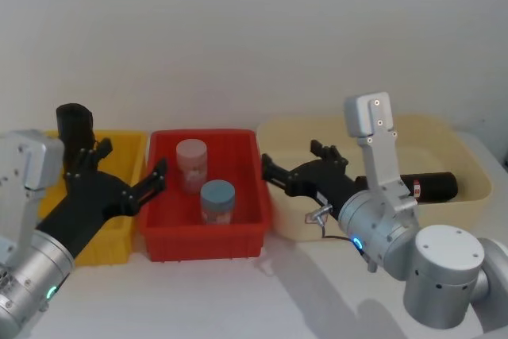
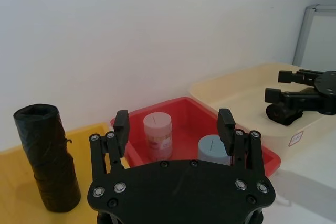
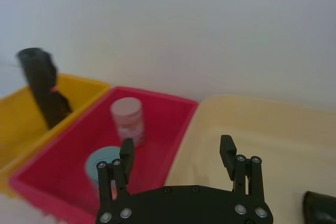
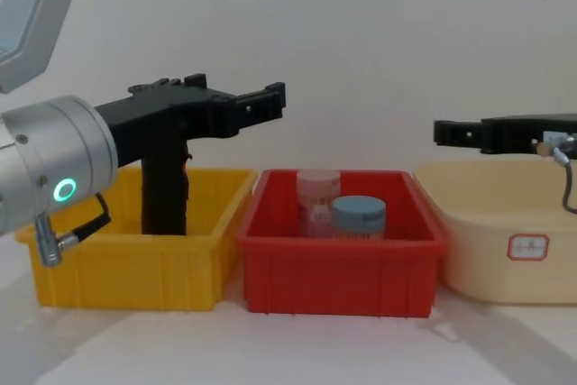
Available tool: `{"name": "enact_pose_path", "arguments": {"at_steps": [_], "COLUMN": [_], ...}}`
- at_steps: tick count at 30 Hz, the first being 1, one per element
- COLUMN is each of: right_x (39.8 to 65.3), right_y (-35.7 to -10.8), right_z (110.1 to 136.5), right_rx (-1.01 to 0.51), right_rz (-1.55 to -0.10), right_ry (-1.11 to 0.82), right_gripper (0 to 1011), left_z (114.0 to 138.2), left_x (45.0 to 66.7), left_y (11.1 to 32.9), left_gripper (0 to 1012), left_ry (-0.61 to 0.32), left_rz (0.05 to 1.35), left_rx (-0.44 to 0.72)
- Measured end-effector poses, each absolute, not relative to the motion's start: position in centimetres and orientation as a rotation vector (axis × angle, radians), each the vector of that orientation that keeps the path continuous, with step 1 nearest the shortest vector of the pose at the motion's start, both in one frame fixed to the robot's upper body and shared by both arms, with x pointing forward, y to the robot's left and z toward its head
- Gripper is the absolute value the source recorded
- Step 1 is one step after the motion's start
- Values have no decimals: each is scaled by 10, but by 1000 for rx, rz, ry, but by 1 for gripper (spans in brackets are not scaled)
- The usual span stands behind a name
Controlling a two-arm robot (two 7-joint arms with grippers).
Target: Pick up the garbage bag with the one hand and transfer it to the other hand.
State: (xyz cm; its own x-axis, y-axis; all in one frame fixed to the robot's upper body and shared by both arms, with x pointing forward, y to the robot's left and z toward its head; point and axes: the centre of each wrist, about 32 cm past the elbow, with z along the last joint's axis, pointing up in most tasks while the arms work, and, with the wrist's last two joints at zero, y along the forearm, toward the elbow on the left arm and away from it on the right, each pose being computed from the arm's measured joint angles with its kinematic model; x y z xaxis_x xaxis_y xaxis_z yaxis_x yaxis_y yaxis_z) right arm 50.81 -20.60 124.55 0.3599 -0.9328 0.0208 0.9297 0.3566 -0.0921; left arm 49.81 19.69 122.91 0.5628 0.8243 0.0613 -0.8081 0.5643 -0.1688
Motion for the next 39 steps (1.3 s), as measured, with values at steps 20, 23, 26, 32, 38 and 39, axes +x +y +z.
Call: {"name": "enact_pose_path", "arguments": {"at_steps": [20, 23, 26, 32, 38, 39], "right_x": [488, 488, 489, 493, 500, 500], "right_y": [-177, -174, -172, -168, -165, -164], "right_z": [1253, 1252, 1250, 1247, 1242, 1241], "right_rx": [-164, -171, -178, -189, -201, -203], "right_rz": [-997, -989, -985, -987, -993, -994], "right_ry": [56, 57, 60, 65, 70, 70], "right_gripper": [1000, 1000, 1000, 1000, 999, 999], "left_z": [1228, 1228, 1228, 1228, 1228, 1228], "left_x": [493, 493, 493, 493, 492, 492], "left_y": [201, 201, 201, 201, 202, 202], "left_gripper": [1000, 1000, 1000, 1000, 1000, 1000], "left_ry": [-131, -130, -130, -129, -130, -130], "left_rz": [980, 981, 981, 982, 984, 984], "left_rx": [-120, -119, -119, -118, -118, -118]}}
